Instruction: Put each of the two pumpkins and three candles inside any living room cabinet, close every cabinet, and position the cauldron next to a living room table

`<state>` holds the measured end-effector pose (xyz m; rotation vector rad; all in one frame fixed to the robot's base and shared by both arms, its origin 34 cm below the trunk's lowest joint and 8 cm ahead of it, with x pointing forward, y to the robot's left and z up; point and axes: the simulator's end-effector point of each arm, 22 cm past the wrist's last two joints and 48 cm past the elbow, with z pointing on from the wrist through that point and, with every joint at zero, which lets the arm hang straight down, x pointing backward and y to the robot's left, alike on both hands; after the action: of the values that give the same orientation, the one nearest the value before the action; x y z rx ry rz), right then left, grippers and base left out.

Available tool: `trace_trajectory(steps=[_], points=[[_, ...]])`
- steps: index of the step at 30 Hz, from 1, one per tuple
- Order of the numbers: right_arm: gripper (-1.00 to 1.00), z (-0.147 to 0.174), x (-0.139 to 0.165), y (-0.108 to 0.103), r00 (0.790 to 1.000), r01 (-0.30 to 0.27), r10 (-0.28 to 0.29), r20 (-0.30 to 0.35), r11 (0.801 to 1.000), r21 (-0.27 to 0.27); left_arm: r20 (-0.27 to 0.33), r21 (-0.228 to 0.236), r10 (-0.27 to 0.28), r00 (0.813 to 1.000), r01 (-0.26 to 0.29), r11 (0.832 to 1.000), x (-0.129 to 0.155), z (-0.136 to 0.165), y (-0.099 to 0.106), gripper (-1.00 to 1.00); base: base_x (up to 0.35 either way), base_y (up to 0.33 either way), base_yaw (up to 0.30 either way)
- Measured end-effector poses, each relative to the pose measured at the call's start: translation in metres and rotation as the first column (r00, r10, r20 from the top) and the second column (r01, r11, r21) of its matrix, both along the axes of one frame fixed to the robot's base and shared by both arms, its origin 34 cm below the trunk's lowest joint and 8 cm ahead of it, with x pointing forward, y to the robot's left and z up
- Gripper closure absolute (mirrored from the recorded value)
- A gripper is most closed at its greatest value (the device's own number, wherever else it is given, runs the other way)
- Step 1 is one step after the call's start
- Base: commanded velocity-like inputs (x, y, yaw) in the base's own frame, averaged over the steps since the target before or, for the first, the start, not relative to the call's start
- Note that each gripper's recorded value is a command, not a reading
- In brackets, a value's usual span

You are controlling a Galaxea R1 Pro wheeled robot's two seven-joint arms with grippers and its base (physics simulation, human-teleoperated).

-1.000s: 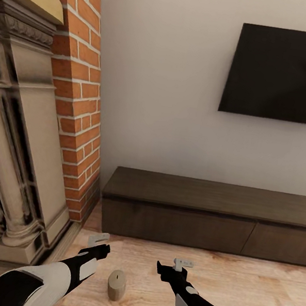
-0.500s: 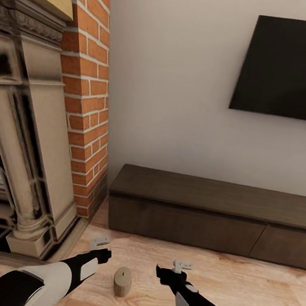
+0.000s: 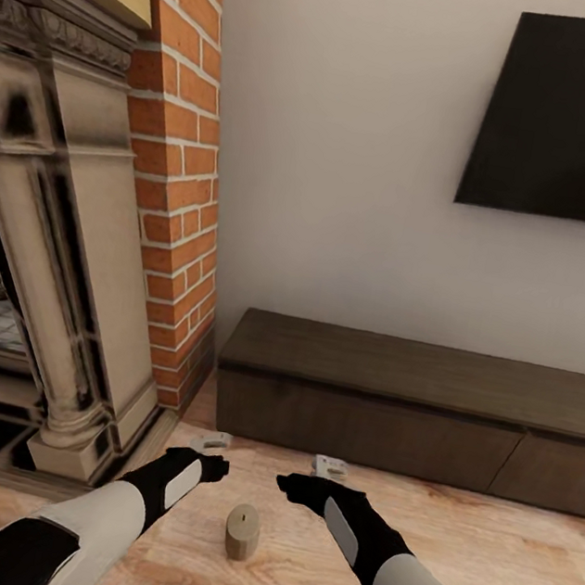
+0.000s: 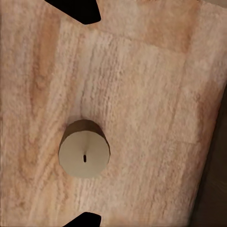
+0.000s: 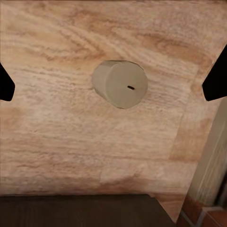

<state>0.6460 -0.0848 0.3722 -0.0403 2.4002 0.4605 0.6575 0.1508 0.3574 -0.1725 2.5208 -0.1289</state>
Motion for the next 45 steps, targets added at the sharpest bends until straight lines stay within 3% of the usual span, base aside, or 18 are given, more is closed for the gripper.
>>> trace_trajectory(steps=[7,12,14,17,20,25,30,38,45], points=[[-1.0,0.012,0.006,0.006,1.0,-0.025,0.025,-0.011,1.0,0.011,-0.026,0.022,-0.028,0.999,0.029,0.999,-0.003,-0.006,0.002,-1.0,0.0,0.0,0.107],[-1.0,0.013,0.012,-0.02,1.0,-0.011,0.011,-0.027,1.0,-0.01,-0.034,0.04,-0.048,0.998,0.049,0.998,-0.004,-0.011,0.002,-1.0,0.0,0.0,0.131],[-1.0,0.012,0.015,-0.038,0.999,0.009,-0.01,-0.035,1.0,-0.018,-0.039,0.084,-0.09,0.995,0.093,0.992,-0.006,-0.013,0.003,-1.0,0.0,0.0,0.143],[-1.0,0.009,0.016,-0.059,0.997,0.042,-0.043,-0.066,0.999,-0.018,-0.082,0.193,-0.189,0.978,0.202,0.96,-0.012,-0.018,0.007,-1.0,0.0,0.0,0.16],[-1.0,0.007,0.016,-0.065,0.996,0.052,-0.053,-0.077,0.999,-0.016,-0.102,0.22,-0.213,0.972,0.231,0.948,-0.015,-0.022,0.008,-1.0,0.0,0.0,0.144],[-1.0,0.026,0.028,-0.064,0.998,0.047,-0.047,-0.032,0.999,-0.01,-0.108,0.216,-0.233,0.967,0.251,0.943,-0.018,-0.023,-0.004,-1.0,0.0,0.0,-0.021],[-1.0,0.022,0.024,-0.062,0.998,0.044,-0.044,-0.035,0.999,-0.009,-0.105,0.206,-0.243,0.964,0.26,0.943,-0.019,-0.022,-0.009,-1.0,0.0,0.0,-0.216],[-1.0,0.02,0.021,-0.061,0.998,0.039,-0.039,-0.039,0.999,-0.012,-0.068,0.145,-0.286,0.956,0.294,0.945,-0.015,-0.019,-0.028,-1.0,0.0,0.0,-0.245],[-1.0,0.014,0.02,-0.06,0.998,0.037,-0.038,-0.049,0.999,-0.015,-0.069,0.144,-0.287,0.955,0.294,0.945,-0.015,-0.023,-0.026,-1.0,0.0,0.0,-0.185]])
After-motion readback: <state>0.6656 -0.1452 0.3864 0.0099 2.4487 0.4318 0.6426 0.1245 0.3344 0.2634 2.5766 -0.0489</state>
